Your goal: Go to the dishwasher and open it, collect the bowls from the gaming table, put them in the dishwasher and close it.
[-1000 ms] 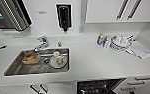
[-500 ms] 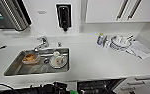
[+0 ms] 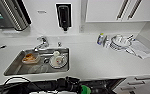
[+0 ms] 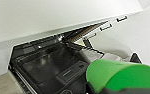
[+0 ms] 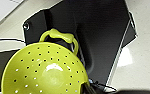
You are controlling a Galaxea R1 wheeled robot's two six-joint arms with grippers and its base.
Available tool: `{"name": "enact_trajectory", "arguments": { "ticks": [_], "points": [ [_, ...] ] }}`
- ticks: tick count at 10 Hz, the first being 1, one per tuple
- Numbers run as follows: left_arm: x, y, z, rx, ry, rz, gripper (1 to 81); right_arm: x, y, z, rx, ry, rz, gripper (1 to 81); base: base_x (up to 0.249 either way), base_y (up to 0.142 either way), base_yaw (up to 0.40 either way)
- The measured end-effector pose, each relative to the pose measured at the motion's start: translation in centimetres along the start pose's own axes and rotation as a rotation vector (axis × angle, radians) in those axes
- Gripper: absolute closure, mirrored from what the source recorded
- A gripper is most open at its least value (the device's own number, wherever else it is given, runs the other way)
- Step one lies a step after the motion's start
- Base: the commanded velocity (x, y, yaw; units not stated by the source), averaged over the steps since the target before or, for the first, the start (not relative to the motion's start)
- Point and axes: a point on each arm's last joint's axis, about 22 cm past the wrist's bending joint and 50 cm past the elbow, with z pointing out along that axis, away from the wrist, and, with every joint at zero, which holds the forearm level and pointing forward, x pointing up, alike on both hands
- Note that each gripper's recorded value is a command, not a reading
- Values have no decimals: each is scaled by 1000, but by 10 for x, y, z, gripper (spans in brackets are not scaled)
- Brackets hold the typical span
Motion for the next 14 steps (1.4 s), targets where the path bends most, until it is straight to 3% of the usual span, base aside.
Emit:
{"name": "enact_trajectory", "arguments": {
  "ticks": [3, 6, 7, 11, 14],
  "points": [
    [11, 27, 43, -35, -41, 1, 811, -18, -1, -1, 0, -39, 26, 811, 0, 0, 0],
    [15, 52, 67, -47, -67, 19, 811, -17, 1, -2, -1, -40, 30, 811, 0, 0, 0],
    [15, 54, 70, -46, -69, 21, 10, -15, 0, -2, 1, -38, 30, 811, 0, 0, 0],
    [15, 62, 74, -51, -75, 23, 10, -15, 0, -1, 1, -38, 31, 811, 0, 0, 0],
    [-2, 20, 63, -2, -86, -23, 10, -15, 1, -2, 1, -37, 31, 811, 0, 0, 0]
  ]
}}
